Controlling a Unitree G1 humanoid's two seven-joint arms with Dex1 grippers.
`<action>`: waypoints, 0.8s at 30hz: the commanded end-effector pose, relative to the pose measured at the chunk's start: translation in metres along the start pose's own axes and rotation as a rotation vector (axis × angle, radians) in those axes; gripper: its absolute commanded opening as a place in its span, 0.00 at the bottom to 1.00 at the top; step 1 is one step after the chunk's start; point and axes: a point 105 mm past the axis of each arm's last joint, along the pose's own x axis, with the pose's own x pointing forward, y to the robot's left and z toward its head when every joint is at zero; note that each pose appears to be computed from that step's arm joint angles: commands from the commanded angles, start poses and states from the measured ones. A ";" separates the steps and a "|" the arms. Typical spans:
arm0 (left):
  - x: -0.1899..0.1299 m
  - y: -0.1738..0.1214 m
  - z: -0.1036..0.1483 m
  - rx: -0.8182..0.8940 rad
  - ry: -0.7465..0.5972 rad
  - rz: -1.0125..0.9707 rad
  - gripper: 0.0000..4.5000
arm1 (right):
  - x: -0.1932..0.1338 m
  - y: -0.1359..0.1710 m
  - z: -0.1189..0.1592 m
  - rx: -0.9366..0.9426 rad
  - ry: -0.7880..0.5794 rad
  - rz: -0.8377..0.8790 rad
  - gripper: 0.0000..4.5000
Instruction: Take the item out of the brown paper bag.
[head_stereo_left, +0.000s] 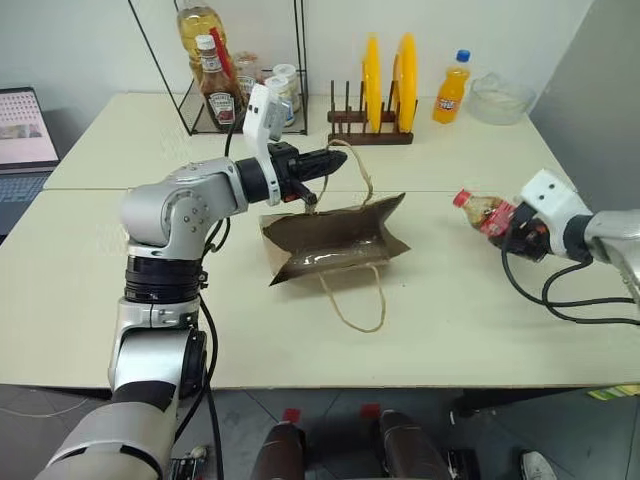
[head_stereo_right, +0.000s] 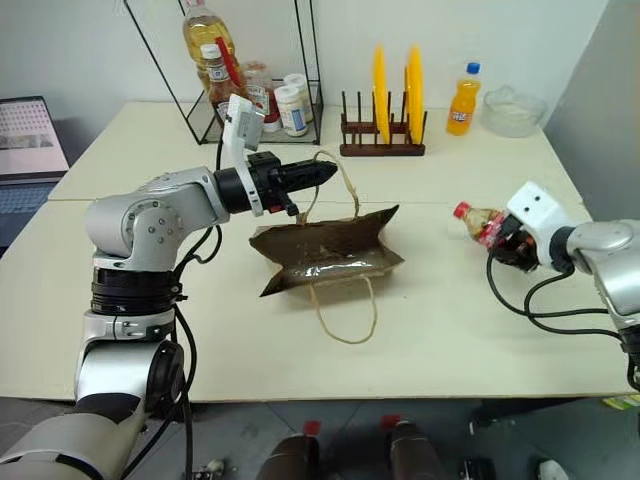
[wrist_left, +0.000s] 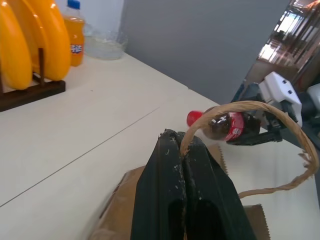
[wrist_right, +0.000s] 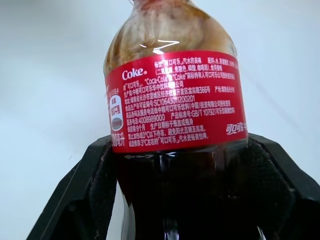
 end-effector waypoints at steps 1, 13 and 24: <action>-0.003 -0.007 0.012 0.050 -0.036 -0.019 0.00 | 0.003 -0.003 0.006 -0.014 -0.015 0.020 0.70; -0.006 -0.007 0.012 0.048 -0.039 -0.011 0.00 | 0.019 0.000 -0.012 -0.046 0.041 0.056 1.00; -0.018 0.030 0.024 0.096 -0.089 0.159 0.00 | -0.024 0.012 0.071 0.026 -0.302 -0.011 1.00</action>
